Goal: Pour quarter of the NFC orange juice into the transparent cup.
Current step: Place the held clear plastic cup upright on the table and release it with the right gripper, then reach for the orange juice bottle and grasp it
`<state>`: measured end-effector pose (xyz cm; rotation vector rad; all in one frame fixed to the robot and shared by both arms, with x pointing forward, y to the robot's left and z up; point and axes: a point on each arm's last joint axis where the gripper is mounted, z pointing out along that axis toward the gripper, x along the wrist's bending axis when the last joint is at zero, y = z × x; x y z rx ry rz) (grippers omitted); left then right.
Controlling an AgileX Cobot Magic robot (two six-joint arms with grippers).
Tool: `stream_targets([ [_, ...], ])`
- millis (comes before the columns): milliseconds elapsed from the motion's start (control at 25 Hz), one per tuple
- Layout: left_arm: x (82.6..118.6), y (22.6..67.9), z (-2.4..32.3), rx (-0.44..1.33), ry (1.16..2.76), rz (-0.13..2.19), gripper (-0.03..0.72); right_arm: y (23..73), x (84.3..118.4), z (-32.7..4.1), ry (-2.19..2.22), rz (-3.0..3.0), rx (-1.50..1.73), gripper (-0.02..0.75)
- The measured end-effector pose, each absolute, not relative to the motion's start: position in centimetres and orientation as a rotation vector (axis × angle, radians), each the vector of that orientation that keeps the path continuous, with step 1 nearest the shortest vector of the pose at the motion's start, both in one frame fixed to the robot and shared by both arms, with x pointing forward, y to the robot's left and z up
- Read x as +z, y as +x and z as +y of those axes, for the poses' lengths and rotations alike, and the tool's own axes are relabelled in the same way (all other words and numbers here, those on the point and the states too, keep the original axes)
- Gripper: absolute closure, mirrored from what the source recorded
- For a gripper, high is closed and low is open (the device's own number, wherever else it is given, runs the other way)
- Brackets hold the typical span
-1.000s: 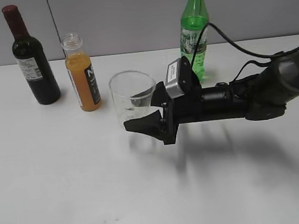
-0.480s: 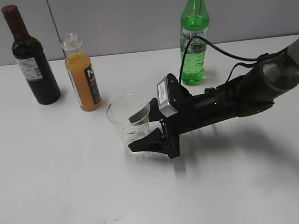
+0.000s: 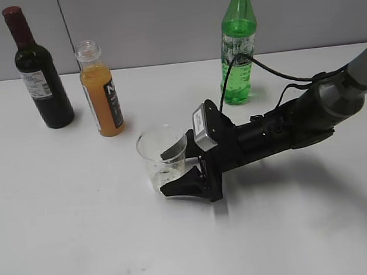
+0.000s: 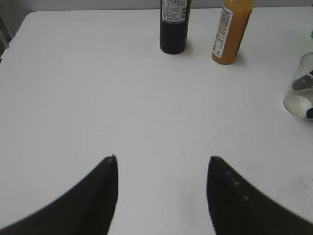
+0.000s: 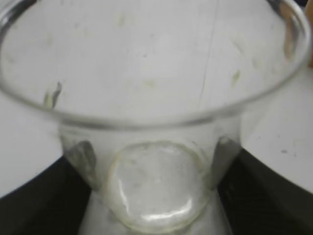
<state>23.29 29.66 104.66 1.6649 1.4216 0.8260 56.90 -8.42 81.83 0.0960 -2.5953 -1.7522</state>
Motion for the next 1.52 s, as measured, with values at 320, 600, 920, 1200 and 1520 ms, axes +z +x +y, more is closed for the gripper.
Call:
stream_targets([
  [320, 104.7, 23.3, 29.7, 0.826, 1.665, 1.422, 0.245, 56.6, 82.6, -8.9, 0.079, -2.635, -1.548, 0.104],
  [600, 104.7, 23.3, 29.7, 0.826, 1.665, 1.422, 0.245, 57.0, 85.4, -10.0, 0.038, -2.752, -1.353, 0.114],
  [920, 104.7, 23.3, 29.7, 0.826, 1.665, 1.422, 0.245, 58.7, 91.0, -14.0, -0.261, -2.676, -1.476, 0.146],
  [1200, 104.7, 23.3, 29.7, 0.826, 1.665, 1.422, 0.245, 60.1, 97.0, -18.3, -0.397, -2.873, -1.591, 0.146],
  [1520, 104.7, 23.3, 29.7, 0.826, 1.665, 1.422, 0.245, 62.5, 103.1, -22.7, -1.213, -3.413, -1.475, 0.146],
])
